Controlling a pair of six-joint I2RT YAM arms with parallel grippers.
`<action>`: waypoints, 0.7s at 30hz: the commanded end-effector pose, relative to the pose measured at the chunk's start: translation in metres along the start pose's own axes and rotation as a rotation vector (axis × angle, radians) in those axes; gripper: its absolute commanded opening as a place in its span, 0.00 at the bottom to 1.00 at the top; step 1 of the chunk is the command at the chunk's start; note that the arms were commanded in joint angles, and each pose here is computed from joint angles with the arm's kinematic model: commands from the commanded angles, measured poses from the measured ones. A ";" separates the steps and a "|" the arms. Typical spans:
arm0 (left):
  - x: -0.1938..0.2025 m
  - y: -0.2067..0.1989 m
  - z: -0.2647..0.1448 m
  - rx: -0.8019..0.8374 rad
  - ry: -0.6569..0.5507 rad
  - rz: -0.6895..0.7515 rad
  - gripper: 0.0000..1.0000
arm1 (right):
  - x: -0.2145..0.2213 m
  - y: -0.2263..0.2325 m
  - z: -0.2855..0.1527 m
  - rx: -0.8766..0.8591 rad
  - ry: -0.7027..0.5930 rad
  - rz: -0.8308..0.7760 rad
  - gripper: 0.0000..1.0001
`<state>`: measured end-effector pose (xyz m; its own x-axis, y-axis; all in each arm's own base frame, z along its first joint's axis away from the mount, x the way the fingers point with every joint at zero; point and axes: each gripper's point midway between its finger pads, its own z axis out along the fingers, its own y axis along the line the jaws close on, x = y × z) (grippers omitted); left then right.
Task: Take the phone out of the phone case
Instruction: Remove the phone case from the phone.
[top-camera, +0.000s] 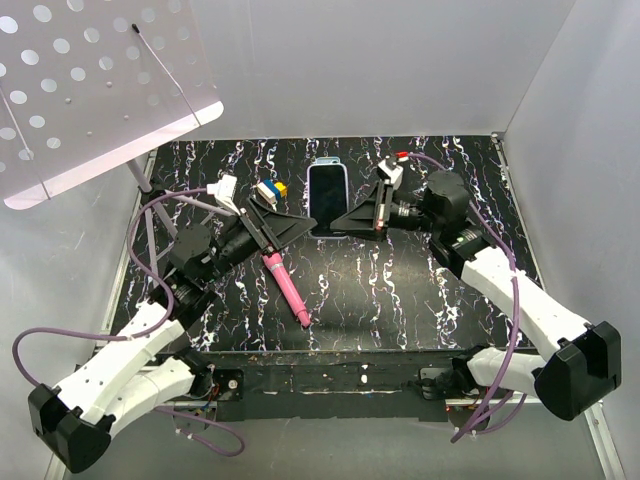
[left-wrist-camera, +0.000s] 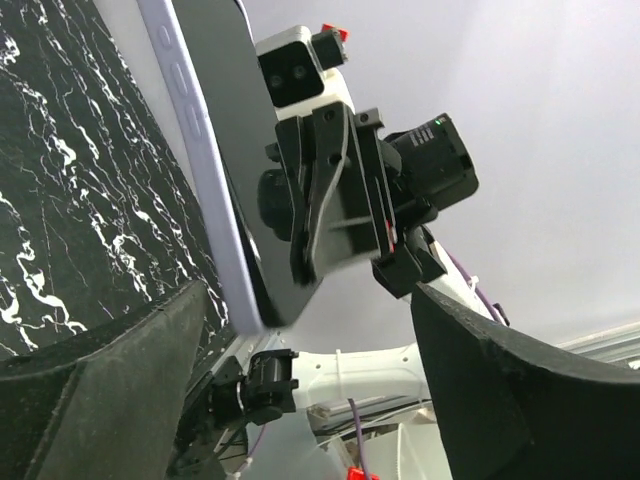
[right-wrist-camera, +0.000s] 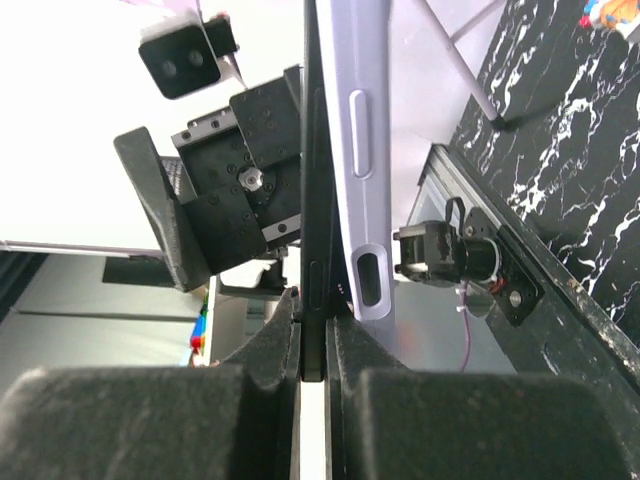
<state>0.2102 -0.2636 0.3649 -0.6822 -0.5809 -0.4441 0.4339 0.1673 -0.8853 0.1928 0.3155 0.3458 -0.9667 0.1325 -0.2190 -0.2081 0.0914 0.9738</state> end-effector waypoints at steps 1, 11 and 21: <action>0.001 -0.003 -0.008 0.003 0.022 0.136 0.79 | -0.009 0.049 -0.027 -0.199 -0.029 -0.034 0.01; 0.009 -0.002 0.005 0.045 0.068 0.111 0.54 | -0.013 0.059 -0.032 -0.249 -0.051 -0.011 0.01; 0.005 0.001 0.009 0.035 0.044 0.088 0.53 | -0.014 0.059 -0.032 -0.248 -0.055 -0.007 0.01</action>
<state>0.2107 -0.2742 0.3497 -0.6856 -0.5082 -0.5213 0.4892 0.2087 -0.8468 0.2028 0.2941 0.3760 -0.9762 0.1853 -0.1128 -0.1283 -0.0738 0.9890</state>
